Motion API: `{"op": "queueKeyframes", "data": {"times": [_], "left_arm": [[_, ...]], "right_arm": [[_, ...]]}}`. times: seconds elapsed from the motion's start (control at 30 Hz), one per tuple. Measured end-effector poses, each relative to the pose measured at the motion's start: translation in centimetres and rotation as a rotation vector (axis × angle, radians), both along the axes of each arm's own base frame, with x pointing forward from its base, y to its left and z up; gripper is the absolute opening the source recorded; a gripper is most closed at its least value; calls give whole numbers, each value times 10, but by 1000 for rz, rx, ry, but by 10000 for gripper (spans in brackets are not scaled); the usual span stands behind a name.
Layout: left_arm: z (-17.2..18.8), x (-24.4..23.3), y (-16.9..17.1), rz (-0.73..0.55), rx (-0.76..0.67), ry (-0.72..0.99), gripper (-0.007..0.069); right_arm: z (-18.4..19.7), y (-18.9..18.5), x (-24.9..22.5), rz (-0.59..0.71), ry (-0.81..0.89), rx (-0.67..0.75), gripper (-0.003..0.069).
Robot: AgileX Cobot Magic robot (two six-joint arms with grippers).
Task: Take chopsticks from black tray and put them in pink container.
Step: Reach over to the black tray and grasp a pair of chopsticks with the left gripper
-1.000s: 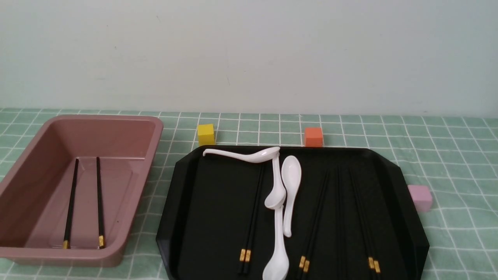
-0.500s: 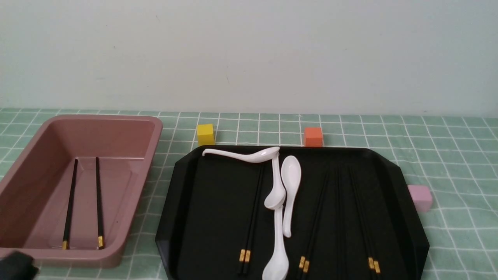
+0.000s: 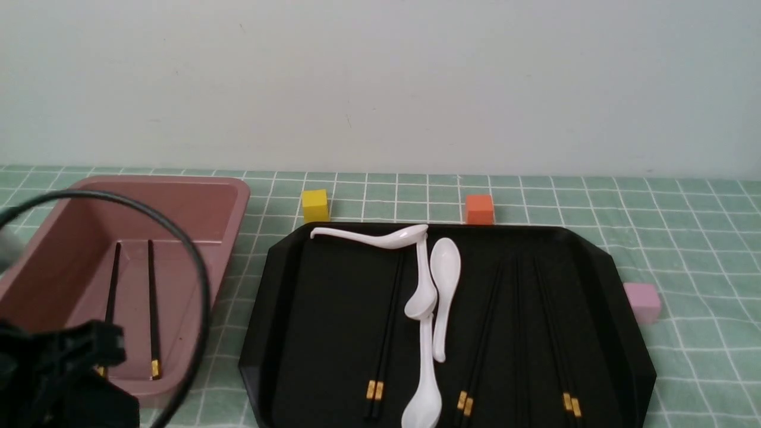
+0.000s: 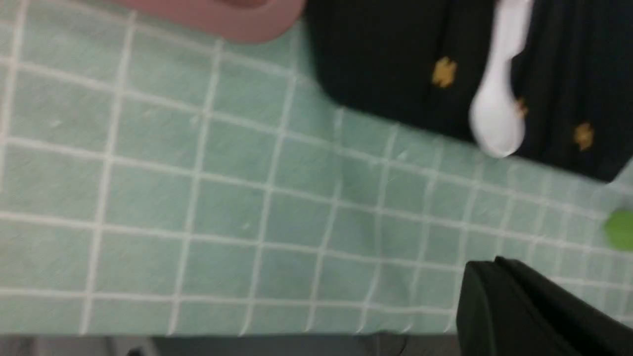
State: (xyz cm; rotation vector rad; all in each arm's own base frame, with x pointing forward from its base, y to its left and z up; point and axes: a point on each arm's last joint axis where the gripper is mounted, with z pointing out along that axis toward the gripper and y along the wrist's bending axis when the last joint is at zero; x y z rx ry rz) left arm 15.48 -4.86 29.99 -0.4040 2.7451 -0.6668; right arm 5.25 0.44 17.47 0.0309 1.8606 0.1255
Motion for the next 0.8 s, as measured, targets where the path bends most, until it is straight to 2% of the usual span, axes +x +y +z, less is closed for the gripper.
{"op": "queueKeyframes", "data": {"times": [0.13,0.2,0.37,0.53,0.63,0.8], "left_arm": [[-14,31,-9,-58,13,128,-13],[-18,37,-15,-76,13,140,-13],[-27,48,-55,-94,7,146,-13],[-29,66,-105,-141,82,91,1],[-33,77,-128,-190,147,68,49],[-56,108,-168,-267,265,19,194]], "right_arm": [[0,0,0,0,0,0,240],[0,0,0,0,0,0,240],[0,0,0,0,0,0,240],[0,0,0,0,0,0,240],[0,0,0,0,0,0,240],[0,0,0,0,0,0,240]]}}
